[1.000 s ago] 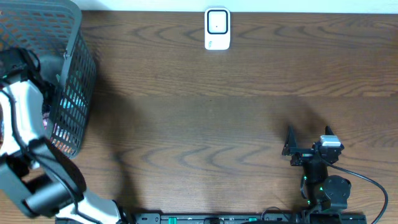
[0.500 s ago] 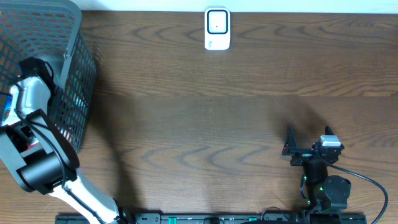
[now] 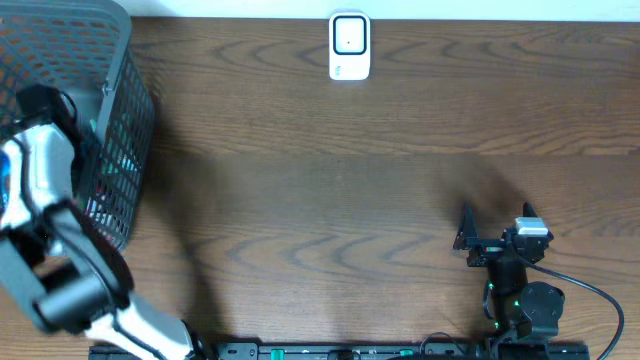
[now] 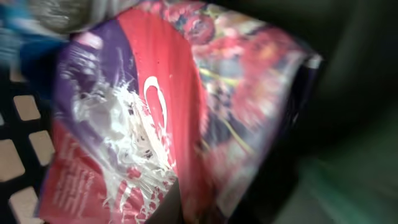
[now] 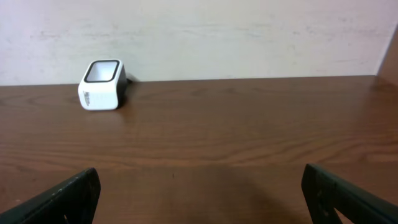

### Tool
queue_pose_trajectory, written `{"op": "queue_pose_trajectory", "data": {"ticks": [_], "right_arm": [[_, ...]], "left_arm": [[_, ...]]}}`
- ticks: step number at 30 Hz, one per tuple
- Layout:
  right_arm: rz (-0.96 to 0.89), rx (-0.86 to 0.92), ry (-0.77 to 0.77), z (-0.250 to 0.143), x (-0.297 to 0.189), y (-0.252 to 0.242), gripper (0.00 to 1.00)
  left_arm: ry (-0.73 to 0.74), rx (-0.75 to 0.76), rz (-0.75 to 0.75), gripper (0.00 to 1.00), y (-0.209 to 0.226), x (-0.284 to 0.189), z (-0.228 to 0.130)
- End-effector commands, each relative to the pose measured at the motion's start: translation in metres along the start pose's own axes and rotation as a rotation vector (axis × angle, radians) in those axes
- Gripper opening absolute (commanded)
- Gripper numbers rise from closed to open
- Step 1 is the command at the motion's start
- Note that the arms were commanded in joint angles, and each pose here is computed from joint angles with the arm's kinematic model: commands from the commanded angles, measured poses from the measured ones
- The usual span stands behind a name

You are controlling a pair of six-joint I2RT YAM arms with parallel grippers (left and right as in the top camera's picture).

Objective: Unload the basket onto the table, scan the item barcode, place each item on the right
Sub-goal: 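Grasp the pink-purple snack box in the basket with the left gripper, then carry the snack box to the scanner and release it on the table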

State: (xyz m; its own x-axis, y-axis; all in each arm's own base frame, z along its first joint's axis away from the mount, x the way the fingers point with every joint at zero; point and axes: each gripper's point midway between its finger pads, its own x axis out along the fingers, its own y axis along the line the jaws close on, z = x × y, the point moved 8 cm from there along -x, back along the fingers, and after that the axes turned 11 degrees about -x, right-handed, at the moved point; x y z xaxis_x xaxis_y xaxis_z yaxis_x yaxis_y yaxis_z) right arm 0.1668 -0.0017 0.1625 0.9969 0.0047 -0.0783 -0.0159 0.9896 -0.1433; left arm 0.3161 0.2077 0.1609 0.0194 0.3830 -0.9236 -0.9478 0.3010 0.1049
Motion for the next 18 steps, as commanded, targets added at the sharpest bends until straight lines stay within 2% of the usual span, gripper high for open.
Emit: {"op": "queue_pose_trajectory", "data": {"ticks": [1, 6, 11, 14, 18], "right_arm": [[-0.004, 0.014, 0.002, -0.001, 0.000, -0.001, 0.99], [-0.004, 0.014, 0.002, -0.001, 0.000, -0.001, 0.99], [-0.004, 0.014, 0.003, -0.001, 0.000, -0.001, 0.99], [-0.004, 0.014, 0.003, -0.001, 0.000, -0.001, 0.99], [-0.004, 0.014, 0.002, -0.001, 0.000, -0.001, 0.99]], "left_arm": [[-0.141, -0.086, -0.295, 0.07, 0.008, -0.095, 0.017], [-0.369, -0.147, -0.547, 0.07, 0.037, -0.192, 0.018], [-0.536, -0.155, -0.768, 0.07, 0.067, -0.269, -0.004], [-0.520, -0.067, -0.965, 0.07, 0.068, -0.303, -0.029], [-0.408, 0.138, -1.238, 0.07, 0.052, -0.338, -0.071]]}}
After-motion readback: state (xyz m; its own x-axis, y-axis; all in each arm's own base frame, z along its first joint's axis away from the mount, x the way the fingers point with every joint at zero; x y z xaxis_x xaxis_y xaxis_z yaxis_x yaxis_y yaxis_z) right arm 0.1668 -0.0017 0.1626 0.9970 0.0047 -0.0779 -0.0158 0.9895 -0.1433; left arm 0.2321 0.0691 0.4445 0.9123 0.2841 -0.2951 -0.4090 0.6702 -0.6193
